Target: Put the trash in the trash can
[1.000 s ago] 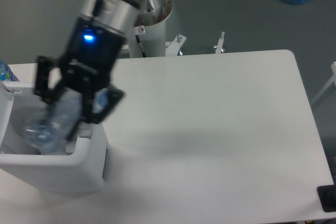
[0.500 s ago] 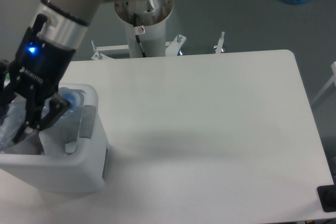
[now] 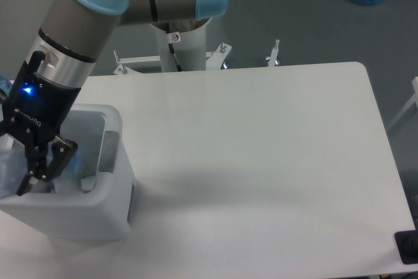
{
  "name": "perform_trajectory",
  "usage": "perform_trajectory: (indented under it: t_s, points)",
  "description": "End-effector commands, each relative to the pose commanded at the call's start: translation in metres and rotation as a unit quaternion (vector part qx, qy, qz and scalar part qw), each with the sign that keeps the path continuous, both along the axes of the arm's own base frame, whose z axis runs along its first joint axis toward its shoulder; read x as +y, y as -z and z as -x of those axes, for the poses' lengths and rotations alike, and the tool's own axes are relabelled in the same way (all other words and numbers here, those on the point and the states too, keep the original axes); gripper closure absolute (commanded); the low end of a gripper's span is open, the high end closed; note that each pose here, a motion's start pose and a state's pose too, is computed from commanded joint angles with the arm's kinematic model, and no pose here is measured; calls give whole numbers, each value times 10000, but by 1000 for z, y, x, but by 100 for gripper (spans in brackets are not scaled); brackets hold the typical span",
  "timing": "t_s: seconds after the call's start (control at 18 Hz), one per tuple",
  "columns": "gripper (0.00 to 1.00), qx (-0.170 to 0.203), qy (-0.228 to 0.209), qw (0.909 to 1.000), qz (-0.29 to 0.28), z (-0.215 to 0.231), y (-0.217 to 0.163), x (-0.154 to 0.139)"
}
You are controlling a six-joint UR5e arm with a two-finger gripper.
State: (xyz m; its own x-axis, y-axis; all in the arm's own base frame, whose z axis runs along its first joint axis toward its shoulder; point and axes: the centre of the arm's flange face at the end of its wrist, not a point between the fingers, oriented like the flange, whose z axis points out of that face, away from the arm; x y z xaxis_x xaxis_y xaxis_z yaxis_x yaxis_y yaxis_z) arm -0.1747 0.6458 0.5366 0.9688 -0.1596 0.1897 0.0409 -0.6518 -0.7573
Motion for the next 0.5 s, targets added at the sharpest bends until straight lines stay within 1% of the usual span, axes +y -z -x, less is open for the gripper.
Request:
perform_trajectory:
  t_s: [0.11, 0.22, 0.33, 0.5]
  points:
    - [0, -26, -38, 10000, 60, 4, 7, -3]
    - [0, -7, -162, 9999, 33, 17, 2, -10]
    - [0, 55, -392, 9992, -42, 43, -9, -24]
    - [0, 110, -760, 9970, -94, 90, -16, -42]
